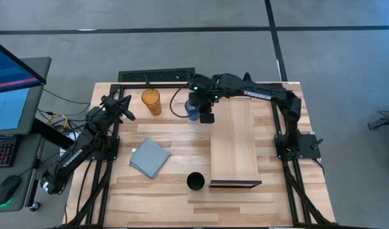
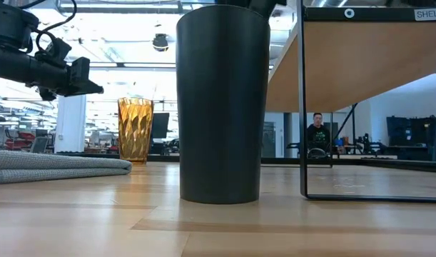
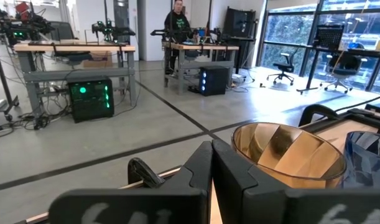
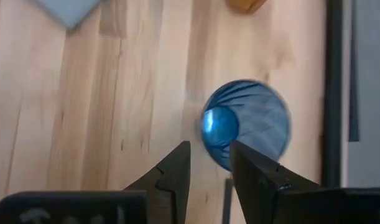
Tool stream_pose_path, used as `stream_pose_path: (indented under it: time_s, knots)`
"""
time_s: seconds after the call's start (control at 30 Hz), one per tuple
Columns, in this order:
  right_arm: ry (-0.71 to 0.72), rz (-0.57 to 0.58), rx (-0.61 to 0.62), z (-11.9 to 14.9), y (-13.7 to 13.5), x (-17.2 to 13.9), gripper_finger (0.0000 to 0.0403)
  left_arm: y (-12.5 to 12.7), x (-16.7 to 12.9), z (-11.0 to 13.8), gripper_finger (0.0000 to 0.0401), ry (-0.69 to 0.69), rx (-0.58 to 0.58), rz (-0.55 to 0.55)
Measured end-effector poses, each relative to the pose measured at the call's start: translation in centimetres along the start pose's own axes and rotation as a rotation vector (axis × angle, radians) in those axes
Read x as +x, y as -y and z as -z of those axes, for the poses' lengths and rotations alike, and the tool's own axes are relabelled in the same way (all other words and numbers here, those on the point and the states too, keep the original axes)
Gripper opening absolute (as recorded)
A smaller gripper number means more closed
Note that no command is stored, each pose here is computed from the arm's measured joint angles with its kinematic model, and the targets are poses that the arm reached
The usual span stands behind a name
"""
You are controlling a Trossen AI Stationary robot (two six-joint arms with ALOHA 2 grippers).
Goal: Stack small to large cups/mugs on shelf
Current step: Put the blue cup on the shelf
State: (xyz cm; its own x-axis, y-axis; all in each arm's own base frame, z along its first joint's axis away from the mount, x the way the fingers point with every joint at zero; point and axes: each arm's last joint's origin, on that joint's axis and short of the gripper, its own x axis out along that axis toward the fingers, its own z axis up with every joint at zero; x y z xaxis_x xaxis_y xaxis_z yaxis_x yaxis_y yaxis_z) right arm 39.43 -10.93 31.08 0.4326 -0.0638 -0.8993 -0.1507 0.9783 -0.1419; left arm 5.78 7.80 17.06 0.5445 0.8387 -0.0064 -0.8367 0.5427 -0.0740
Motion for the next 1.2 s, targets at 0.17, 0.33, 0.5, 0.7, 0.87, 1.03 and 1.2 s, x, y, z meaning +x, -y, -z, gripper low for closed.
stream_pose_path:
  time_s: [0.17, 0.33, 0.5, 0.7, 0.87, 1.03, 1.2]
  knots:
    - [-0.050, -0.024, -0.004, 0.0, 0.2, 2.4, 0.0134, 0.0, 0.0, 0.0, 0.0000, 0.000, 0.013, 0.000]
    - [-0.048, -0.022, -0.003, 0.0, 0.3, 2.7, 0.0134, 0.0, 0.0, 0.0, 0.0000, -0.001, 0.014, 0.003]
    - [-0.032, -0.014, -0.003, -0.1, 0.3, 2.7, 0.0134, 0.0, 0.0, 0.0, 0.0000, -0.001, 0.014, 0.003]
    - [-0.026, -0.016, -0.003, -0.5, 0.2, 4.1, 0.0134, 0.0, 0.0, 0.0, 0.0000, -0.001, 0.014, 0.004]
    - [-0.098, -0.046, 0.006, 0.0, 0.2, 6.1, 0.0134, 0.0, 0.0, 0.0, 0.0000, -0.001, 0.014, 0.005]
    - [-0.142, -0.064, 0.008, 0.3, 0.2, 8.0, 0.0134, 0.0, 0.1, 0.1, 0.0000, -0.014, 0.011, 0.014]
    - [-0.157, -0.071, 0.006, 0.4, 0.2, 9.2, 0.0134, 0.1, 0.2, 0.2, 0.0000, -0.028, 0.012, 0.023]
